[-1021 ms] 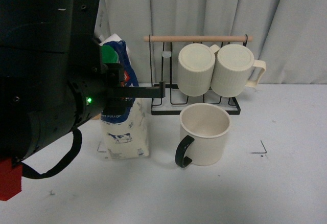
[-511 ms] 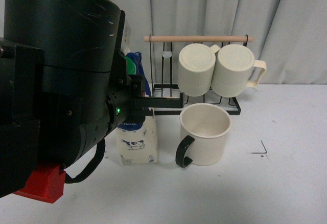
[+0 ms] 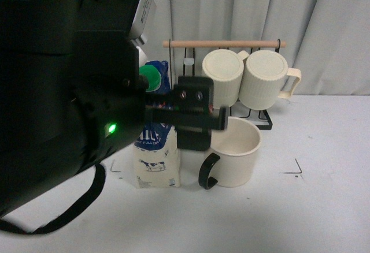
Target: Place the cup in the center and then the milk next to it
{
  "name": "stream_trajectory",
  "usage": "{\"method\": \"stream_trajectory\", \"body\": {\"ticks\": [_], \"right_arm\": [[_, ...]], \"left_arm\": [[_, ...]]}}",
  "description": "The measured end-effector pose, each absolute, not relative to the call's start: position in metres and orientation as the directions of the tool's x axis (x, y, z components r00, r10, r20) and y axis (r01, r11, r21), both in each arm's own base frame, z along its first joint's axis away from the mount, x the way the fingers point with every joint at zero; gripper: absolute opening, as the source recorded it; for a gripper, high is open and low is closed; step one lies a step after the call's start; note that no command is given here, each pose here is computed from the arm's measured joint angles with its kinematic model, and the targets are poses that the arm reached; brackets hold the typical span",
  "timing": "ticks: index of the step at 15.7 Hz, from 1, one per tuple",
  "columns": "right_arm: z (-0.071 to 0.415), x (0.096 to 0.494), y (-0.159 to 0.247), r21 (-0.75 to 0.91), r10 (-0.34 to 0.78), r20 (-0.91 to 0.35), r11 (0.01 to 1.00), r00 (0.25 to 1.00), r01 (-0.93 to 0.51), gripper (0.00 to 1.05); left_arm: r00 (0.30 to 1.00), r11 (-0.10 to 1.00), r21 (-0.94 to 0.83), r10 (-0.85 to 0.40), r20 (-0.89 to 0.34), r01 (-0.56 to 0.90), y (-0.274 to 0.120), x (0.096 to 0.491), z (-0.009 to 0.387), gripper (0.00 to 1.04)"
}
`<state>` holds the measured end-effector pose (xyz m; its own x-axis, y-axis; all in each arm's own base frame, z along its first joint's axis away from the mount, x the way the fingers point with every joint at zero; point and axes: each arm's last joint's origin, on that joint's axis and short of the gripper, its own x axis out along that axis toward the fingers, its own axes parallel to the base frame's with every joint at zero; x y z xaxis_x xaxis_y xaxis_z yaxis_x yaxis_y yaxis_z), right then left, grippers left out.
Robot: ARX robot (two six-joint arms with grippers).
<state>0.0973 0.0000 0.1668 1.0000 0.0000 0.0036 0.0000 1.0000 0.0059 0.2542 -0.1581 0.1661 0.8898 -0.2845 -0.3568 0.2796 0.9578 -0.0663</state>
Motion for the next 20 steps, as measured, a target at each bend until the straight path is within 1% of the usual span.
{"method": "stream_trajectory", "body": {"ticks": [1, 2, 3, 4, 5, 6, 7, 8, 11, 12, 18, 19, 20], "right_arm": [[0.167, 0.097, 0.000, 0.006, 0.000, 0.004, 1.000, 1.000, 0.000, 0.98], [0.167, 0.097, 0.000, 0.006, 0.000, 0.004, 1.000, 1.000, 0.000, 0.98], [0.167, 0.097, 0.000, 0.006, 0.000, 0.004, 1.000, 1.000, 0.000, 0.98], [0.167, 0.097, 0.000, 0.006, 0.001, 0.004, 1.000, 1.000, -0.001, 0.98], [0.167, 0.097, 0.000, 0.006, 0.002, 0.004, 1.000, 1.000, -0.002, 0.98], [0.167, 0.097, 0.000, 0.006, -0.004, 0.003, 1.000, 1.000, 0.004, 0.98], [0.167, 0.097, 0.000, 0.006, -0.003, 0.004, 1.000, 1.000, 0.003, 0.98], [0.167, 0.097, 0.000, 0.006, -0.002, 0.004, 1.000, 1.000, 0.002, 0.98], [0.167, 0.097, 0.000, 0.006, -0.002, 0.004, 1.000, 1.000, 0.002, 0.98], [0.167, 0.097, 0.000, 0.006, -0.002, 0.004, 1.000, 1.000, 0.002, 0.98], [0.167, 0.097, 0.000, 0.006, -0.002, 0.004, 1.000, 1.000, 0.002, 0.98], [0.167, 0.097, 0.000, 0.006, -0.002, 0.004, 1.000, 1.000, 0.002, 0.98], [0.167, 0.097, 0.000, 0.006, -0.002, 0.004, 1.000, 1.000, 0.002, 0.98]], "left_arm": [[0.867, 0.936, -0.051, -0.343, -0.363, 0.348, -0.150, 0.235, 0.168, 0.98], [0.853, 0.914, -0.048, -0.393, -0.343, 0.402, -0.137, 0.218, 0.170, 0.99], [0.868, 0.919, -0.043, -0.385, -0.315, 0.392, -0.122, 0.206, 0.172, 0.98], [0.952, 0.964, -0.011, -0.263, -0.154, 0.265, -0.120, 0.207, 0.170, 0.89], [0.987, 0.992, 0.007, -0.127, -0.101, 0.129, -0.107, 0.202, 0.161, 0.78], [0.995, 0.999, 0.025, -0.022, -0.096, 0.025, -0.084, 0.188, 0.147, 0.66], [0.999, 1.000, 0.006, 0.012, -0.052, -0.012, -0.070, 0.182, 0.154, 0.55], [1.000, 1.000, -0.021, 0.008, 0.008, -0.007, -0.061, 0.177, 0.166, 0.42], [0.999, 1.000, -0.005, 0.003, -0.044, -0.004, -0.037, 0.159, 0.157, 0.06], [1.000, 1.000, -0.011, 0.003, -0.019, -0.003, -0.032, 0.155, 0.162, 0.02], [1.000, 1.000, -0.015, 0.005, -0.001, -0.005, -0.012, 0.134, 0.167, 0.02], [1.000, 1.000, -0.015, -0.018, 0.000, 0.018, -0.007, 0.130, 0.168, 0.02], [1.000, 1.000, -0.015, 0.006, 0.005, -0.006, 0.000, 0.128, 0.169, 0.02]]}}
